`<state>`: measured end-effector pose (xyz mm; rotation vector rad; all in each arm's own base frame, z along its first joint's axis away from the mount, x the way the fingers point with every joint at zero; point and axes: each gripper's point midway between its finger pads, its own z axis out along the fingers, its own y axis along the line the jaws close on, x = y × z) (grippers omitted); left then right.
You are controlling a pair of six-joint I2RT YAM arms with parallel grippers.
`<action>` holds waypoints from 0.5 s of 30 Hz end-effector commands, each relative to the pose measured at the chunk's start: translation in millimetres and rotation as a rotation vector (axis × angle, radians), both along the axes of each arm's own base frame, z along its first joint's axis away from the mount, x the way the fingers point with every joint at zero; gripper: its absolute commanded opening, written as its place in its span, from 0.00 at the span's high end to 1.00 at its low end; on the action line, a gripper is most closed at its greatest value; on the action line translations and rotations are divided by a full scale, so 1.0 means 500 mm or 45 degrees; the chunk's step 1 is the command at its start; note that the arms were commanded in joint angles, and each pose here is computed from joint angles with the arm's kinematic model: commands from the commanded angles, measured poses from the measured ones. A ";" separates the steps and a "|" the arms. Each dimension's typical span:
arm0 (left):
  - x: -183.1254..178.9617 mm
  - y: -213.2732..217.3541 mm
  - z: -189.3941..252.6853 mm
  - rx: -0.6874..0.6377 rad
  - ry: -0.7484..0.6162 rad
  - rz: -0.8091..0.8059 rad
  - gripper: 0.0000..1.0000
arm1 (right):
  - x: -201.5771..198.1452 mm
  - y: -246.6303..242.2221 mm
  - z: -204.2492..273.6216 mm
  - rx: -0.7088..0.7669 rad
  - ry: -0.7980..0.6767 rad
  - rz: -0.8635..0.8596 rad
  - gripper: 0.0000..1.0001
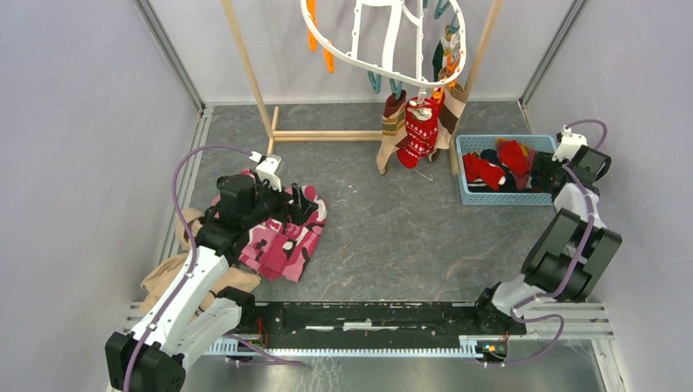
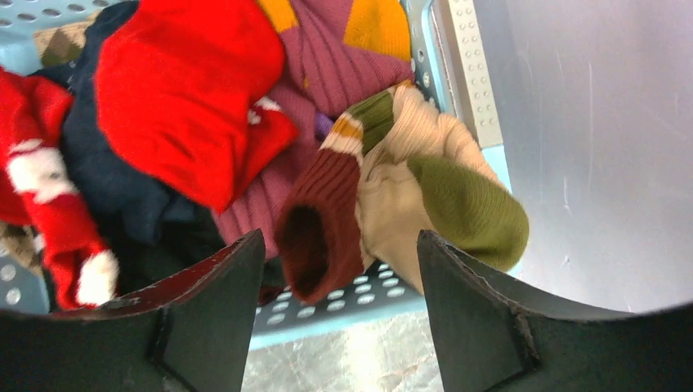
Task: Clip the socks to the hanger
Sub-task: Pick up the sock from the bin.
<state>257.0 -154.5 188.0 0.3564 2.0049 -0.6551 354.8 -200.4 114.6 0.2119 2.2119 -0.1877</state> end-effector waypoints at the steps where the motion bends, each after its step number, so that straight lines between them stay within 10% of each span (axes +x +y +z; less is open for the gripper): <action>1: 0.003 -0.012 0.019 -0.058 -0.025 -0.026 0.00 | 0.046 -0.041 0.022 0.006 -0.030 -0.062 0.30; 8: 0.004 -0.011 0.020 -0.057 -0.025 -0.022 0.00 | 0.055 -0.023 0.064 -0.028 -0.106 0.015 0.80; 15: 0.002 -0.011 0.024 -0.060 -0.035 -0.025 0.00 | 0.057 0.025 0.250 -0.150 -0.364 0.187 0.99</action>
